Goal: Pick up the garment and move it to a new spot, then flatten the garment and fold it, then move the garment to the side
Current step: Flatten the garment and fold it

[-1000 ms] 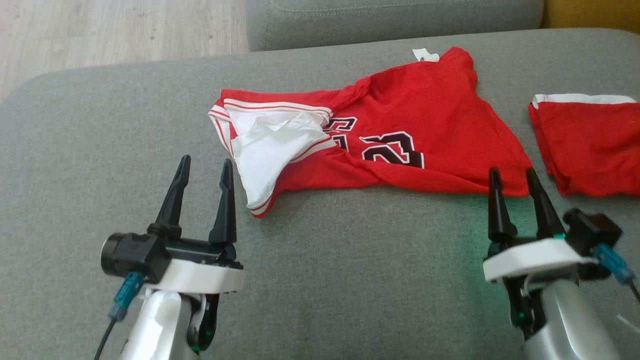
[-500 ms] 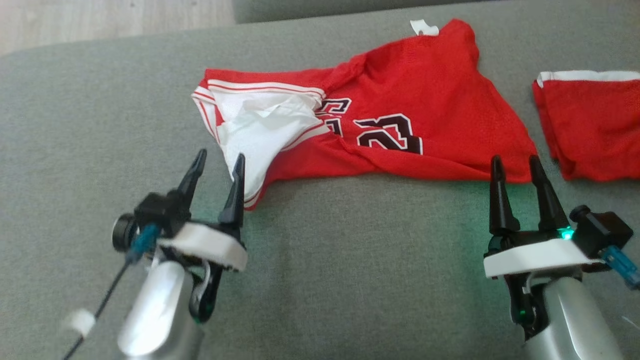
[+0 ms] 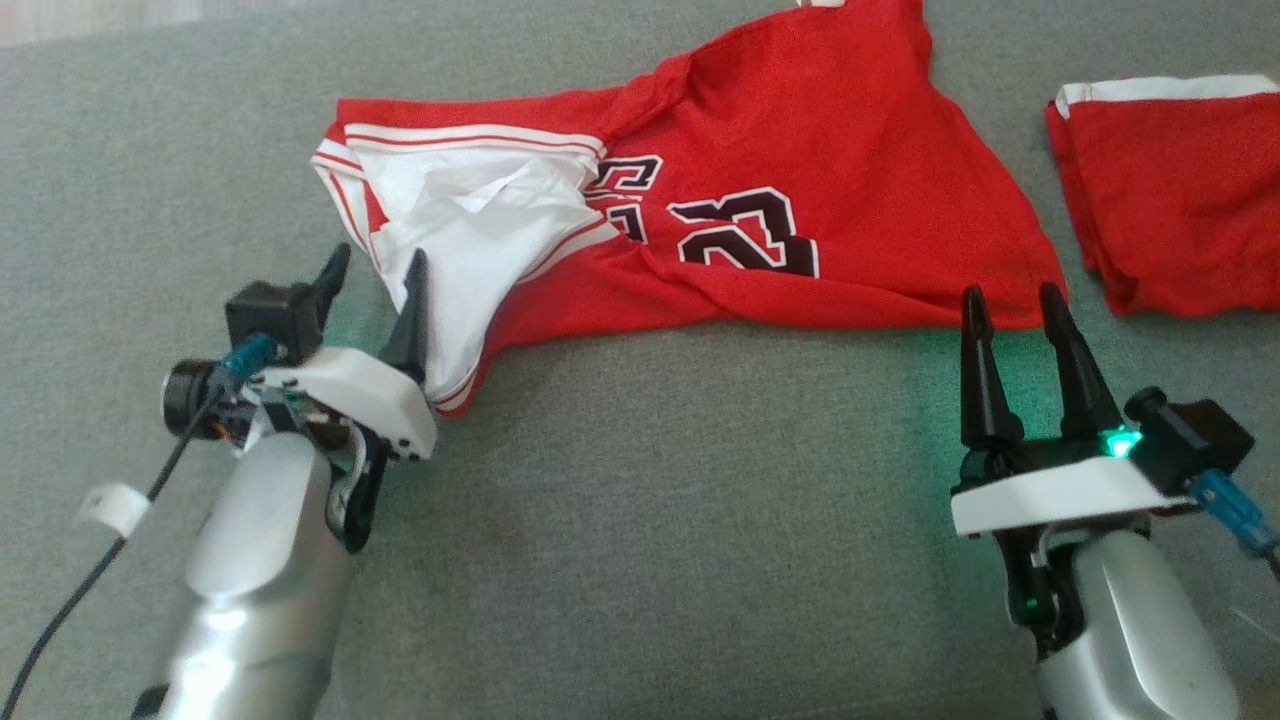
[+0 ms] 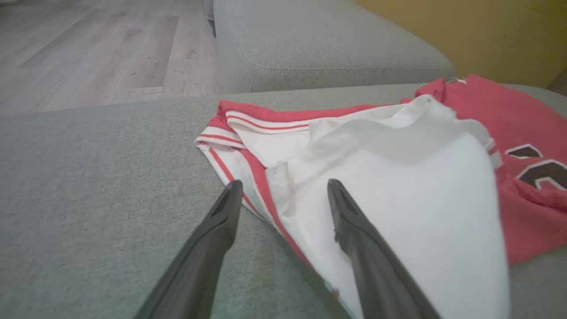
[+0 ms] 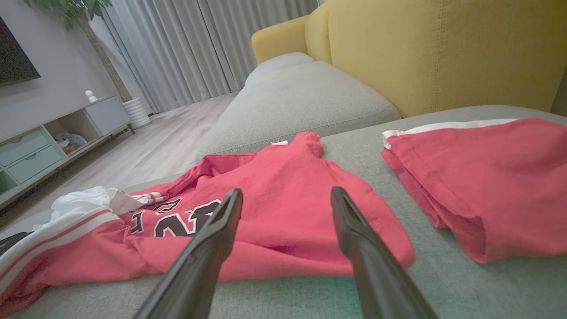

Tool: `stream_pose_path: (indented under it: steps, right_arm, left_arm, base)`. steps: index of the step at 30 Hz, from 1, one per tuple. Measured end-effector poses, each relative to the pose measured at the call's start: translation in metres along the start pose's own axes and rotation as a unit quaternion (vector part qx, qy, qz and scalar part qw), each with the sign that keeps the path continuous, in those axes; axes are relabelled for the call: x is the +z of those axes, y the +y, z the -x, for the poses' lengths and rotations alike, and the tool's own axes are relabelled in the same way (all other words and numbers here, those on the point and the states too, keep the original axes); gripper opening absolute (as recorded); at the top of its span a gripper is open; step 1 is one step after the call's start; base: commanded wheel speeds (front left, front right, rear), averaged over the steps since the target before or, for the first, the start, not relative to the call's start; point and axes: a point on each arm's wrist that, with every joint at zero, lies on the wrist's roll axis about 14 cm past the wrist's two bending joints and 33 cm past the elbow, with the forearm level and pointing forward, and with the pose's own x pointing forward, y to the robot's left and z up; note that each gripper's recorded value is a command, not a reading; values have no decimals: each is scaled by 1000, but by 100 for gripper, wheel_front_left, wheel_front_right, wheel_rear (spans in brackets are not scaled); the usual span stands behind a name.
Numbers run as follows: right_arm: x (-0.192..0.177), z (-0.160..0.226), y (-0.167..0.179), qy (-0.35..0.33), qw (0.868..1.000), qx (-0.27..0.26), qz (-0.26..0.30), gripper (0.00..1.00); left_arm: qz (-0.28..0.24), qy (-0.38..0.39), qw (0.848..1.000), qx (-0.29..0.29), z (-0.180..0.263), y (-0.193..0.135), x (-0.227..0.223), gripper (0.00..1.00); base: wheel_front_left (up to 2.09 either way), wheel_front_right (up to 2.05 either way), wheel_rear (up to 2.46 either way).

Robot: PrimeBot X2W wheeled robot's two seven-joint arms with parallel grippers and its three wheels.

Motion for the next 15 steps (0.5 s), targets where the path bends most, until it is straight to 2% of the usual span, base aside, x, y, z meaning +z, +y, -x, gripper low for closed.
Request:
stream_pose_path:
  steps: [6,7,8,12,15]
  right_arm:
    - [4,-7,-4,-6,1000,-4,3,100]
    - [3,-7,-5,-5,1000,-5,3,100]
    - [3,-7,-5,-5,1000,-5,3,100]
    - [3,-6,-6,-5,1000,-6,3,100]
    - [4,-6,-6,-7,1000,-7,3,100]
  left_arm:
    - [-7,15,1000,-6,-15,1,-4,100]
    - [-7,18,1000,-6,-17,1,-5,42]
    - [-5,23,1000,-9,-17,0,-7,0]
    - [7,39,999,-18,-18,-4,-14,0]
    - [3,20,999,-25,-17,-7,-7,0]
  base:
    - [0,0,0]
    - [0,0,0]
    - [0,0,0]
    - [0,0,0]
    - [0,0,0]
